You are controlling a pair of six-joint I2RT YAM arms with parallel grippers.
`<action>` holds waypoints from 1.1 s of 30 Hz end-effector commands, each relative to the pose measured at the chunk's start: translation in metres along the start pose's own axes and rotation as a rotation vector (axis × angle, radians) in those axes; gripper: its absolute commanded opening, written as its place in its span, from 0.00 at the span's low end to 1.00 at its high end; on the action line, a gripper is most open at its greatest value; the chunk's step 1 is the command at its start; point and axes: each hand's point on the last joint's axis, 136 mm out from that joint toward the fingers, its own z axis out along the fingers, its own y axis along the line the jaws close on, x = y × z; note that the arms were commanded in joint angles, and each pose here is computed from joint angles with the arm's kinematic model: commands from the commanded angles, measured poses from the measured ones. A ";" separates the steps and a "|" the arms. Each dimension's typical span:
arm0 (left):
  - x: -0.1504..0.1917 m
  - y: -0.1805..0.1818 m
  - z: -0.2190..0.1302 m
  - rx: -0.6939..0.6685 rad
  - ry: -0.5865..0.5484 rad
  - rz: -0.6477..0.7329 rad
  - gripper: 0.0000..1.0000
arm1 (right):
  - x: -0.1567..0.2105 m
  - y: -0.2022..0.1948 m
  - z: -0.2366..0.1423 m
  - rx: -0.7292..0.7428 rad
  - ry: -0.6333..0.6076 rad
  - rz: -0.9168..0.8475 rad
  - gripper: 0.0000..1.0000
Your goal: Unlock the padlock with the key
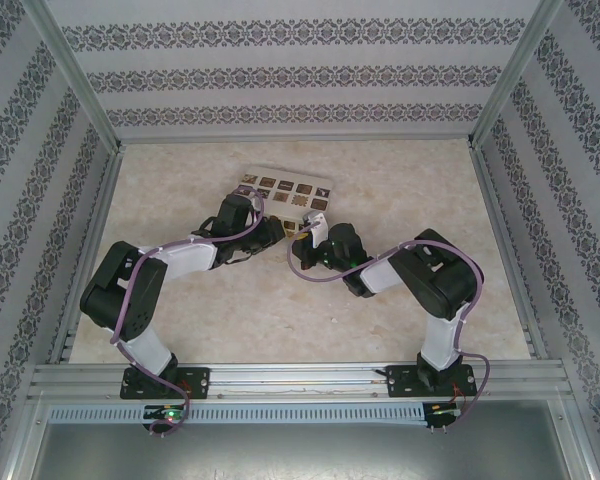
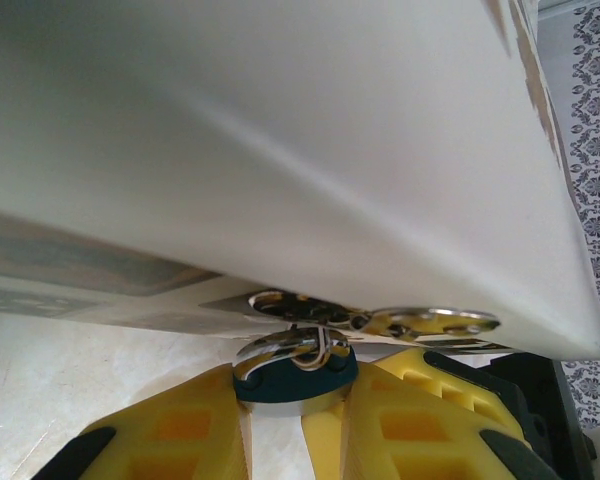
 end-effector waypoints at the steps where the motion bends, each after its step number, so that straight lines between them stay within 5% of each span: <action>1: 0.019 -0.030 -0.001 0.111 0.099 0.010 0.23 | -0.065 0.029 0.007 -0.090 -0.213 -0.039 0.00; 25: 0.030 -0.019 0.000 0.096 0.128 0.004 0.23 | -0.070 0.029 0.007 -0.064 -0.237 -0.050 0.00; 33: 0.033 -0.002 0.011 0.089 0.109 -0.028 0.23 | -0.043 0.019 0.012 -0.031 -0.162 -0.019 0.00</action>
